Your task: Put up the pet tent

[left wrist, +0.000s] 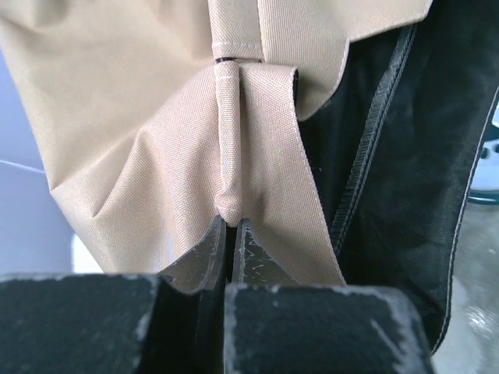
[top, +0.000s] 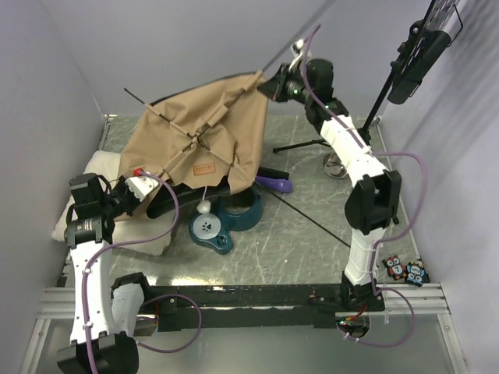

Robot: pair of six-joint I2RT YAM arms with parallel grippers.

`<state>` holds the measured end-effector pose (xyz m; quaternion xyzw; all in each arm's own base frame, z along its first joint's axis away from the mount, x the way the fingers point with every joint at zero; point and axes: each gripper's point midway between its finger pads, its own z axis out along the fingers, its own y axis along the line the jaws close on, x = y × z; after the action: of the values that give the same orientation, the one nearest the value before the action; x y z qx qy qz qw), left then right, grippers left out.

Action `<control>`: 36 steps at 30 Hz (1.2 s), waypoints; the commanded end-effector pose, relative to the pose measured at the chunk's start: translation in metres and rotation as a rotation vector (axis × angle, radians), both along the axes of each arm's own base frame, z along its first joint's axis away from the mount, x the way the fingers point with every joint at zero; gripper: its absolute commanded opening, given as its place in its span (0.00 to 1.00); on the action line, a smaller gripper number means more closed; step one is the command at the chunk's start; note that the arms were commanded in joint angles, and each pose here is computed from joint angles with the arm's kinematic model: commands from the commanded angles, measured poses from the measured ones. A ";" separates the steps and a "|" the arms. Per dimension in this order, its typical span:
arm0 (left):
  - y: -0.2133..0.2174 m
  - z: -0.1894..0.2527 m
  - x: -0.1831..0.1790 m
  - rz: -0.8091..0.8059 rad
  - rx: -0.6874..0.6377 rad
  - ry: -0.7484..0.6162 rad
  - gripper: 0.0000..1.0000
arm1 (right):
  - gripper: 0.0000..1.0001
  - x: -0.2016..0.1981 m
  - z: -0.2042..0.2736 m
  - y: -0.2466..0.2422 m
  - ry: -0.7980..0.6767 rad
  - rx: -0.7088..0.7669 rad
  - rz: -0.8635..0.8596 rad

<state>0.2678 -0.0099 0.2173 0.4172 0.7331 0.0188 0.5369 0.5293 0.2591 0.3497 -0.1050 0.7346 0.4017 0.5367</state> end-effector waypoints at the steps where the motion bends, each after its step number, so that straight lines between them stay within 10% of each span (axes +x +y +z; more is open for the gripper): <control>1: 0.018 0.001 0.004 0.096 0.030 -0.037 0.01 | 0.00 -0.048 0.153 -0.012 -0.330 0.111 -0.025; 23: -0.052 0.065 0.047 -0.189 -0.250 -0.152 0.01 | 0.00 -0.146 0.351 -0.076 -0.827 0.234 -0.253; 32: -0.112 0.123 0.059 -0.310 -0.485 -0.141 0.68 | 0.00 -0.137 0.353 -0.097 -0.998 0.070 -0.392; 36: -0.118 0.156 0.058 -0.324 -0.554 -0.149 0.76 | 0.00 -0.140 0.366 -0.109 -1.116 -0.010 -0.474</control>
<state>0.3302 -0.1173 0.3110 0.3868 0.6327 -0.2009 0.6401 0.4358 0.1884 0.6448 -0.1415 0.4688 0.2443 0.8370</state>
